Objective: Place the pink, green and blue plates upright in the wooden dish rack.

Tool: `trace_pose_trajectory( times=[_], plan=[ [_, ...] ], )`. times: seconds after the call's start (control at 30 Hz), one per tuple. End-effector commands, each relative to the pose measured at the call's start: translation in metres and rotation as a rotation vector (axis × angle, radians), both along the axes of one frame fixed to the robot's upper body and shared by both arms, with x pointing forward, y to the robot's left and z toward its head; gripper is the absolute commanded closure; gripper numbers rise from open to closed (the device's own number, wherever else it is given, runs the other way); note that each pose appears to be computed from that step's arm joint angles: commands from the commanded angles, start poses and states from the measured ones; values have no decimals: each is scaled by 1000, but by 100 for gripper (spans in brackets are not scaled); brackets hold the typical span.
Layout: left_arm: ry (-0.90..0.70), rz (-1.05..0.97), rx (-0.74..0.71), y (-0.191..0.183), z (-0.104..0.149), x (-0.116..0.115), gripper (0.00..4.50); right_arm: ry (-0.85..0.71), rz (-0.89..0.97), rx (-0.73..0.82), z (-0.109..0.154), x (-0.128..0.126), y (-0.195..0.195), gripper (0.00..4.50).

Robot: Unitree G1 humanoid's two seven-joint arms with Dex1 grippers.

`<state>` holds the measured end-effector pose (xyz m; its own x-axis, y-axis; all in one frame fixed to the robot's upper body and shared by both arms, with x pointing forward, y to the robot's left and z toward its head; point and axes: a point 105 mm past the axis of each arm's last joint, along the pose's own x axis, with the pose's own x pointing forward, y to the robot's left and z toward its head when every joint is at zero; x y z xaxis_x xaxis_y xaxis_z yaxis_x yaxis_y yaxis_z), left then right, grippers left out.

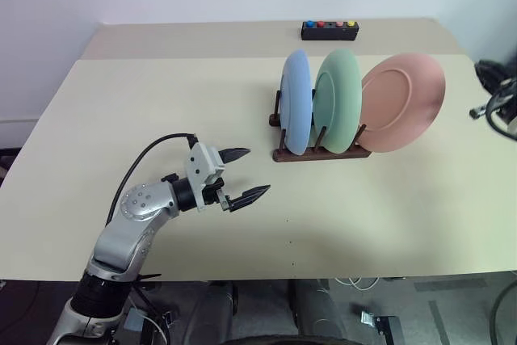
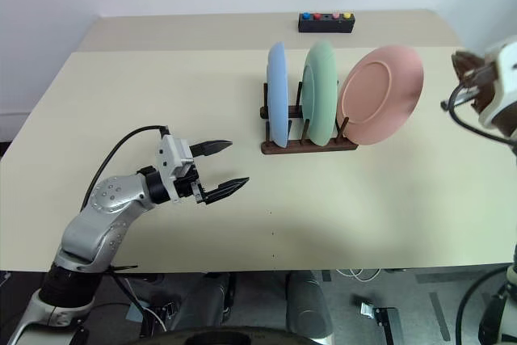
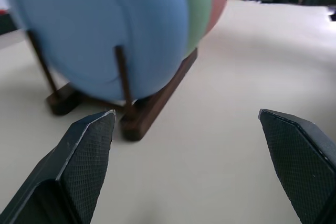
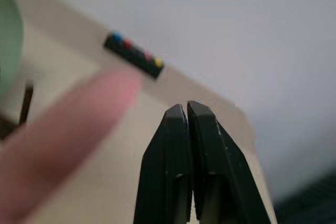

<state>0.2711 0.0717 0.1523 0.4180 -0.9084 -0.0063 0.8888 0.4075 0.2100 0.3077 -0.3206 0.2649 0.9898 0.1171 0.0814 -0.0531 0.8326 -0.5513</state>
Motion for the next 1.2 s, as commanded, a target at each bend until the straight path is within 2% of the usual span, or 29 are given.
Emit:
trace_pose_trajectory(
  times=[0.03,0.4,0.77,0.97,1.2],
  plan=[
    [-42,-45,-13,-8,11,-6,0,-37,38,-41,7,-3,13,446],
    [-51,-13,-1,-1,11,-3,0,-21,176,-22,3,4,52,446],
    [-49,7,4,2,9,-3,0,-1,121,-35,0,5,38,446],
    [-45,103,3,19,5,11,0,92,21,12,-39,-1,5,446],
    [-15,379,58,88,-23,38,0,161,59,123,-81,-25,-11,446]
  ],
)
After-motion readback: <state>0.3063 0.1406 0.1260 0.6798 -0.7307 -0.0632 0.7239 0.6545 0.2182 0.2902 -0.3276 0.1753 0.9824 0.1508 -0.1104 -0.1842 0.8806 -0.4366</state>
